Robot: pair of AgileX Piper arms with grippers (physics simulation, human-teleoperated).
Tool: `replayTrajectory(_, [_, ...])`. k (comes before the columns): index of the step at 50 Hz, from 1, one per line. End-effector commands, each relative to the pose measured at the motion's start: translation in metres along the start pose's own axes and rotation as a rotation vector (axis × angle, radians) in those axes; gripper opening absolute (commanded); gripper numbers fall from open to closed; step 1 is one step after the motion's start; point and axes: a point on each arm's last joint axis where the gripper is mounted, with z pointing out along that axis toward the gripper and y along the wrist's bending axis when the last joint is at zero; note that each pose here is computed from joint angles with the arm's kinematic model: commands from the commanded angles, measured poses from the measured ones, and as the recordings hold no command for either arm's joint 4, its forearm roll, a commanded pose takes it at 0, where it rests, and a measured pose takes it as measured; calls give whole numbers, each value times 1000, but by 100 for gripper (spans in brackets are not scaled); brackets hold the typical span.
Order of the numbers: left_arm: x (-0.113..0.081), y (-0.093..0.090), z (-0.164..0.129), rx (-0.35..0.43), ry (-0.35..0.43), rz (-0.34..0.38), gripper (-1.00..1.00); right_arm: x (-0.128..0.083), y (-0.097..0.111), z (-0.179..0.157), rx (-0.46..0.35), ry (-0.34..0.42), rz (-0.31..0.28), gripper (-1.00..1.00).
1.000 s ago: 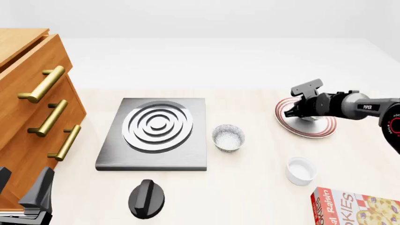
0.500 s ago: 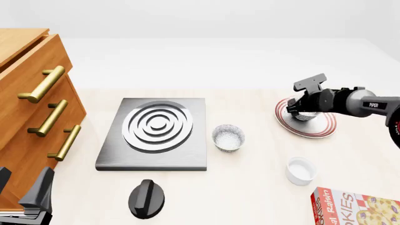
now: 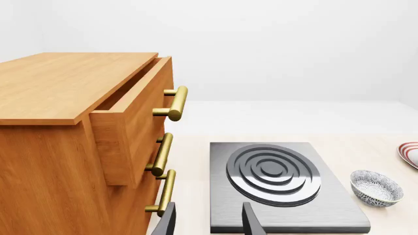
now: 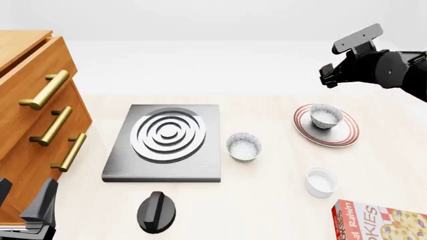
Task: Pick the akita bowl next to the plate and place it on the plate.
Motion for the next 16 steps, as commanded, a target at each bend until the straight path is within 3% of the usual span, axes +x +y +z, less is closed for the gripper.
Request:
replayTrajectory(1, [0, 0, 0, 0, 0, 0, 100, -22, 3, -85, 9, -92, -54, 100])
replayTrajectory(8, [0, 0, 0, 0, 0, 0, 100, -20, 7, -125, 15, -138, -58, 100])
replayTrajectory(16, [0, 0, 0, 0, 0, 0, 100, 5, 15, -152, 36, -176, -29, 100])
